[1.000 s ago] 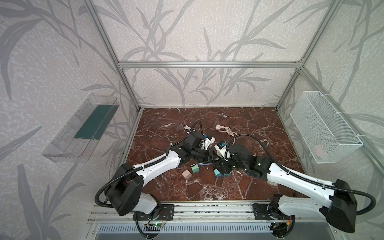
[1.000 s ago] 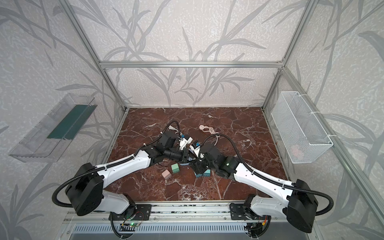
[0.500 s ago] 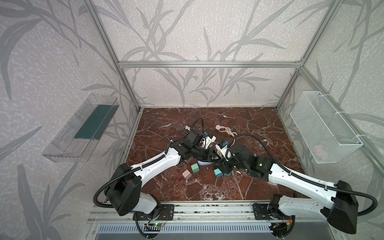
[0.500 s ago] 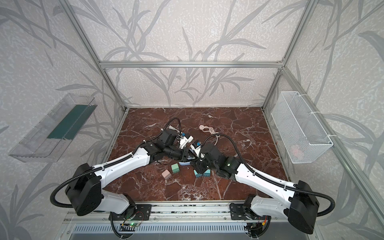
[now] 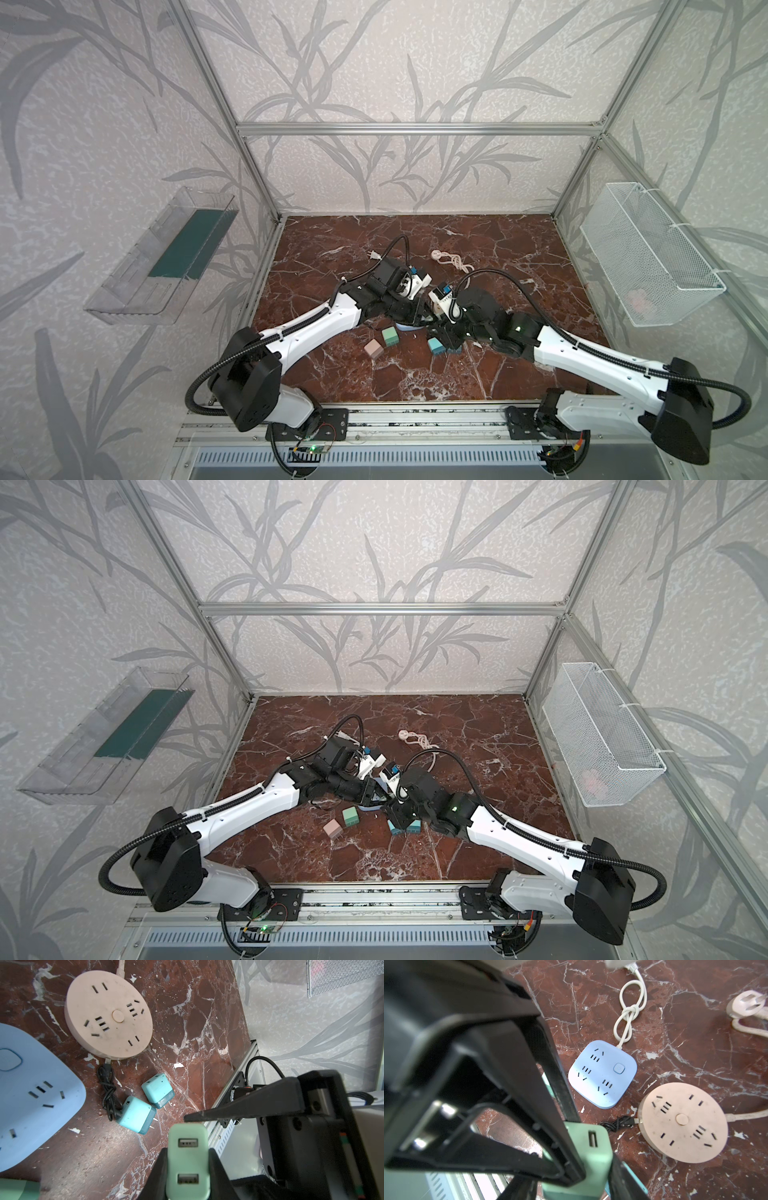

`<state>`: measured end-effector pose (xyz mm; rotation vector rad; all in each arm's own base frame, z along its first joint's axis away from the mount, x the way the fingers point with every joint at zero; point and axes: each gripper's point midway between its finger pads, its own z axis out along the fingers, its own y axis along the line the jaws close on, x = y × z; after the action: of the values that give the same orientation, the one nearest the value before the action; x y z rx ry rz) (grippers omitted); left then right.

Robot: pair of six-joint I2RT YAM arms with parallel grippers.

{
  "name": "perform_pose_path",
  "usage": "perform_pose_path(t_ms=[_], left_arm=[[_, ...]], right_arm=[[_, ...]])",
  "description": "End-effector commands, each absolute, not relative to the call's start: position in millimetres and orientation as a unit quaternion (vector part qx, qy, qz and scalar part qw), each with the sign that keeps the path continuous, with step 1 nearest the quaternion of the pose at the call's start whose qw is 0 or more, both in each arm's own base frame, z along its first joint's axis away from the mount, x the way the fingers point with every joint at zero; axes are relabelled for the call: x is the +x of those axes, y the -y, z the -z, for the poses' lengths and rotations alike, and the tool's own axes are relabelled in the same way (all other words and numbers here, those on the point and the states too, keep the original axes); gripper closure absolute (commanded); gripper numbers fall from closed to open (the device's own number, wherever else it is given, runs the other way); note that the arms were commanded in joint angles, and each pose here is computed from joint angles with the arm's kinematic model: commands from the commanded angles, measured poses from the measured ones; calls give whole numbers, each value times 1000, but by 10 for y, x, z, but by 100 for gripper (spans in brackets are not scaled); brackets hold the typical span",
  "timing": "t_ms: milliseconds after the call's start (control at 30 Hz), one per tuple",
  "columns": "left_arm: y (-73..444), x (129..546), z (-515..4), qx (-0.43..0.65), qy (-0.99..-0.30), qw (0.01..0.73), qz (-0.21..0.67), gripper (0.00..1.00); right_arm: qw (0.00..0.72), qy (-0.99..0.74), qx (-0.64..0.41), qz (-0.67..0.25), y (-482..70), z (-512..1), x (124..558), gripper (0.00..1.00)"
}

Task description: Insert the plug

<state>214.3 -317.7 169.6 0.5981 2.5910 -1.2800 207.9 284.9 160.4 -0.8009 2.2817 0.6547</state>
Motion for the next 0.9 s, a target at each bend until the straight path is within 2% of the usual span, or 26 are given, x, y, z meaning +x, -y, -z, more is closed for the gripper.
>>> perform_pose_path(t_ms=[0,133,300,367,400,467,600,767,867], left_arm=[[3144,2059,-1784,225,-872,92,425,100],[3155,2068,-1793,226,-872,93,425,100],[3190,2124,-1839,226,-869,103,428,100],[3194,2159,-1839,226,-872,108,421,100],[3189,2189,-1838,225,-874,112,416,96],[3167,2270,-1842,221,-879,127,403,66],[3071,2580,-1922,188,-890,184,372,36],[2600,3059,-2002,67,-902,277,325,34],[2291,3182,-1989,-21,-886,334,319,37]], right_arm=[[333,-855,-293,-268,-2974,-1818,2171,52],[330,-853,-290,-282,-3027,-1821,2166,58],[326,-852,-285,-293,-3086,-1824,2178,71],[325,-852,-282,-298,-3108,-1829,2181,81],[324,-852,-281,-300,-3120,-1832,2187,87],[323,-852,-277,-304,-3144,-1838,2199,100],[316,-861,-256,-306,-3150,-1787,2276,100],[314,-883,-179,-301,-3004,-1745,2516,100],[319,-889,-105,-311,-2882,-1783,2704,100]])
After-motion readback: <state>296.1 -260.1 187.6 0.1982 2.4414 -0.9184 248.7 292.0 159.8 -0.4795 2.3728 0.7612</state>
